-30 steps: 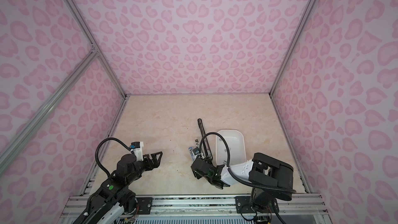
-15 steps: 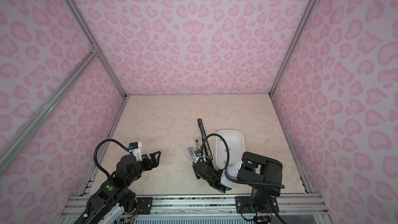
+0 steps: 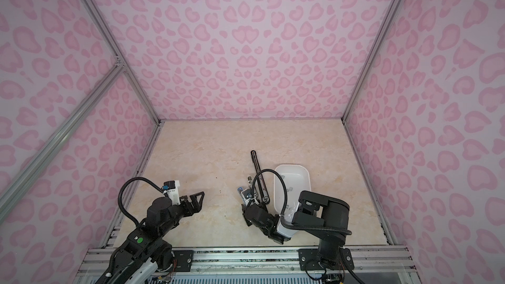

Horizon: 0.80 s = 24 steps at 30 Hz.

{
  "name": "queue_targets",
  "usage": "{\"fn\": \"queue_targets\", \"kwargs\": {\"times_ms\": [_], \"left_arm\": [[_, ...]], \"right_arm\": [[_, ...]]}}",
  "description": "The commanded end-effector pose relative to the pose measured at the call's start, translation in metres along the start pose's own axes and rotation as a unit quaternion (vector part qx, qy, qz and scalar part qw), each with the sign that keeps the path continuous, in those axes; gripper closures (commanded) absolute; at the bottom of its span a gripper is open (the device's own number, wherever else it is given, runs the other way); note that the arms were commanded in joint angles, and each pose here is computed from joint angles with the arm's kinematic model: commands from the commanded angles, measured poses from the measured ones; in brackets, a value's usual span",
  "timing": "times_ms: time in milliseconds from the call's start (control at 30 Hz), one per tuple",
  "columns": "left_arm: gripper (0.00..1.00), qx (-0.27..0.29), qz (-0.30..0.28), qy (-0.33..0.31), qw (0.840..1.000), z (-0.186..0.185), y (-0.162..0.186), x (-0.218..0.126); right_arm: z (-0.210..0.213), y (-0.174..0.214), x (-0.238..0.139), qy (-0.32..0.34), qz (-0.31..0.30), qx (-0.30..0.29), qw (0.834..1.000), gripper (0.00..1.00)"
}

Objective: Load the staples into the stapler
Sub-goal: 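Lift the open right gripper from the stapler while the left gripper moves forward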

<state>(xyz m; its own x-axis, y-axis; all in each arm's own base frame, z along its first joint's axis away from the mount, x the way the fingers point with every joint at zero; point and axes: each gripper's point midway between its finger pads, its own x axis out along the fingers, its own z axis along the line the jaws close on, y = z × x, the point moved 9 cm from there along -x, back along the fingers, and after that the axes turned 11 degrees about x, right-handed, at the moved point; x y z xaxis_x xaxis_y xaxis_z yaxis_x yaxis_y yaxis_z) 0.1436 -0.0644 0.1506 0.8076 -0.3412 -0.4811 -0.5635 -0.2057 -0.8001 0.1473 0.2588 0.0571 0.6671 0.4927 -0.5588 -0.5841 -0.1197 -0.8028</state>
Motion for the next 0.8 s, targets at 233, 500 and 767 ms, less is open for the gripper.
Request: {"fn": "queue_targets", "kwargs": {"times_ms": [233, 500, 767], "left_arm": [[0.04, -0.025, -0.011, 0.081, 0.996, -0.017, -0.008, 0.014], [0.04, -0.021, -0.003, 0.088, 0.996, -0.022, -0.012, 0.017], [0.04, -0.024, -0.010, 0.109, 0.994, -0.027, -0.015, 0.018]], "right_arm": [[-0.017, 0.039, -0.004, 0.013, 0.115, -0.053, 0.992, 0.61], [-0.013, 0.039, 0.000, 0.008, 0.118, -0.050, 0.992, 0.71], [-0.011, 0.043, 0.002, 0.000, 0.119, -0.046, 0.992, 0.75]]}}
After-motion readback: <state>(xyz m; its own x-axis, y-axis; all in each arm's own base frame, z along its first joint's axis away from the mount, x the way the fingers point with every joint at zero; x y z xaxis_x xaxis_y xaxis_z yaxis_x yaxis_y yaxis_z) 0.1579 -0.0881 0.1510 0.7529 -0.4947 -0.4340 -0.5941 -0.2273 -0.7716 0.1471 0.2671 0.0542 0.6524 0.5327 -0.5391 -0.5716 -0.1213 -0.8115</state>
